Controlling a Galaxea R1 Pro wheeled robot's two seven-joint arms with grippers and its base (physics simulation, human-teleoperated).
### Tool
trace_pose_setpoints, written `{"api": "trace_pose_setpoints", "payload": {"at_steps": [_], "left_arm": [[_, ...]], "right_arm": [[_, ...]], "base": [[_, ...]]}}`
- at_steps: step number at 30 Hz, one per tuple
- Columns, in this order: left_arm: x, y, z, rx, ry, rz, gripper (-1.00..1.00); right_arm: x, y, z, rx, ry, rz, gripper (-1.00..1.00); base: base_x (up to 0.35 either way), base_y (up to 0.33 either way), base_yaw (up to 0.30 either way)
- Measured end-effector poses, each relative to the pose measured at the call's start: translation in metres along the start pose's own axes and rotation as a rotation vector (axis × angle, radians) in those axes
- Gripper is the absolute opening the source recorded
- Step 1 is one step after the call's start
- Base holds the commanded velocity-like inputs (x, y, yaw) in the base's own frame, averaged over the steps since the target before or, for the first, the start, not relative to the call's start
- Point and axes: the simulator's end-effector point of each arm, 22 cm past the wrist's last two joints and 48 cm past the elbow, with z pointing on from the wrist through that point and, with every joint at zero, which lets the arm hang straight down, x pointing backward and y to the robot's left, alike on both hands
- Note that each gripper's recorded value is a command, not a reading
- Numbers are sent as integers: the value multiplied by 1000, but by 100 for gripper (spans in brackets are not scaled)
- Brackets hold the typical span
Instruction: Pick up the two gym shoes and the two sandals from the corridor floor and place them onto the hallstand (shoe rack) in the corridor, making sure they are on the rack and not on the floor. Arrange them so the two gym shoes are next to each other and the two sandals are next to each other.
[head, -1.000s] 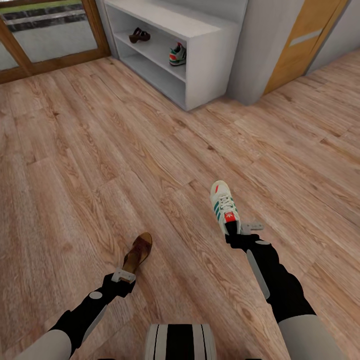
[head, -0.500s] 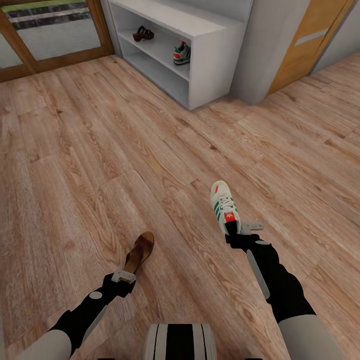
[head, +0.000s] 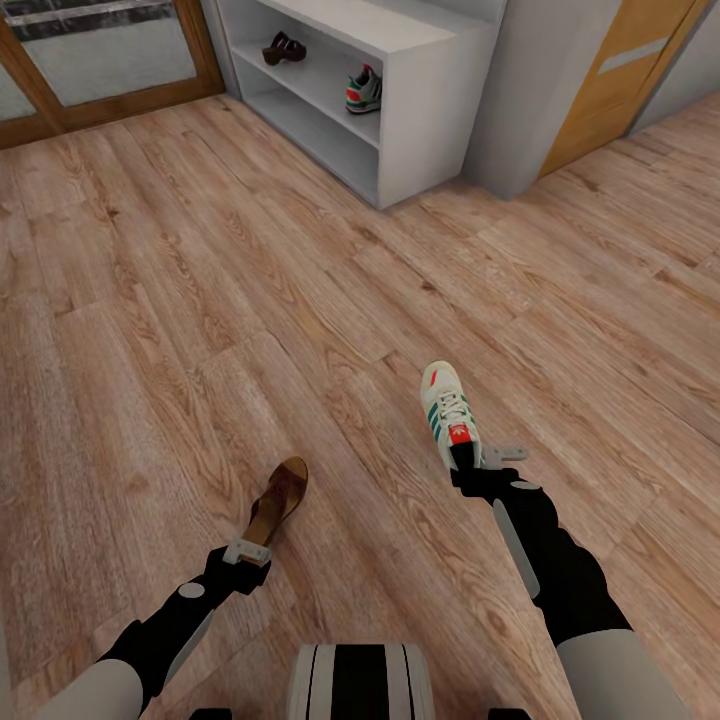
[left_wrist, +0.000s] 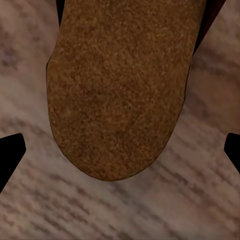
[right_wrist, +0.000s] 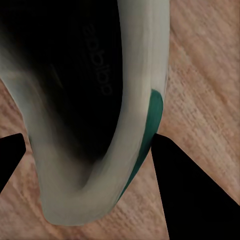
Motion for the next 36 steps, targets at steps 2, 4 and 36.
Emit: {"api": "trace_pose_setpoints", "payload": {"at_steps": [2, 4, 36], "left_arm": [[0, 0, 0, 0, 0, 0, 100], [0, 0, 0, -1, -1, 0, 100], [13, -3, 6, 6, 24, -3, 100]], "right_arm": [[0, 0, 0, 0, 0, 0, -100], [0, 0, 0, 0, 0, 0, -100], [13, 1, 10, 0, 25, -1, -100]], "base": [[0, 0, 0], [0, 0, 0], [19, 11, 0]]}}
